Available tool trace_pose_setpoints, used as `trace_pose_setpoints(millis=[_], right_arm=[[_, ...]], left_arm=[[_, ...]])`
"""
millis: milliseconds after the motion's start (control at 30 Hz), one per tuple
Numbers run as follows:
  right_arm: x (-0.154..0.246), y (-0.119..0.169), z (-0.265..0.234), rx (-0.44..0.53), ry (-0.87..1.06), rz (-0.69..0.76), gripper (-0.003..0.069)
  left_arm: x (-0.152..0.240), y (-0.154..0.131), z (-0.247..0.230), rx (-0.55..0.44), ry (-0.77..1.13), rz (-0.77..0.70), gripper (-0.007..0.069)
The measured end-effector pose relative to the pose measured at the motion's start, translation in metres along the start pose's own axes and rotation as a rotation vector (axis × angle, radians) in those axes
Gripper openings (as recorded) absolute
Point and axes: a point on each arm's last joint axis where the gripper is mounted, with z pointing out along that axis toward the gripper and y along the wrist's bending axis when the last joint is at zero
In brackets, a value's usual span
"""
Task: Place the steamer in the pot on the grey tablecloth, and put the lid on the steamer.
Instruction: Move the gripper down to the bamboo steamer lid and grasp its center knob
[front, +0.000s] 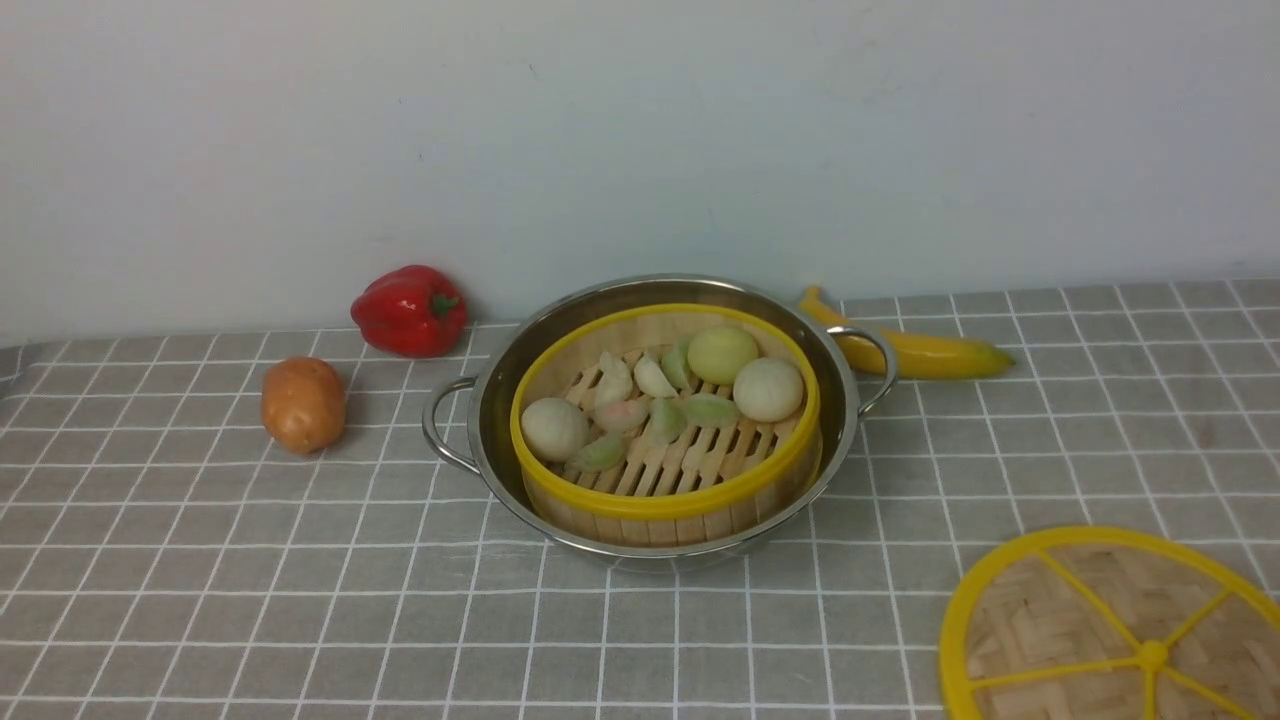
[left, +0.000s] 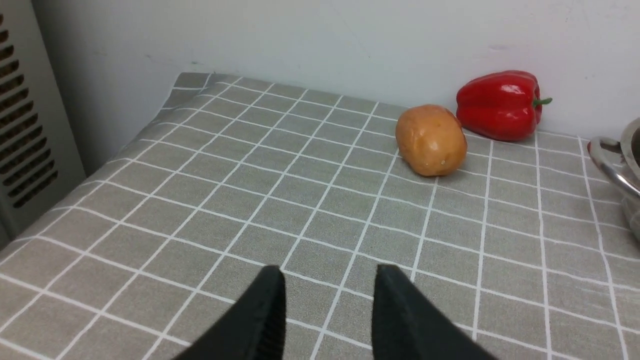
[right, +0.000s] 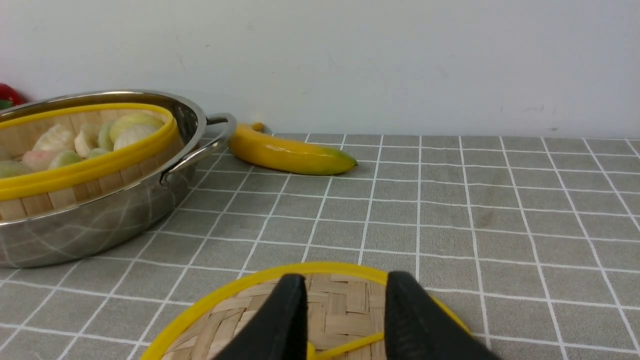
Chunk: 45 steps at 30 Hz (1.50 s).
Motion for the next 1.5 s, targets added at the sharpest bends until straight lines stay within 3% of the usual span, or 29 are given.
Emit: trace_pose_setpoints(millis=[300,1267,1400,1500], right_arm=[[0.000,0.000,0.000,0.000,0.000,-0.001,0.0243],[0.000,0.000,0.000,0.000,-0.003,0.000,0.0243],[-0.008,0.002,-0.002,-0.014,-0.037,0.083,0.0243],[-0.038,0.008,-0.013,-0.047,-0.097,0.137,0.0243]], left_arm=[[0.001,-0.006,0.000,0.062,0.009,0.119,0.0242],[0.001,-0.006,0.000,0.066,0.005,0.128,0.0242],[0.001,-0.006,0.000,0.066,0.005,0.139,0.0242],[0.001,-0.006,0.000,0.066,0.005,0.145,0.0242]])
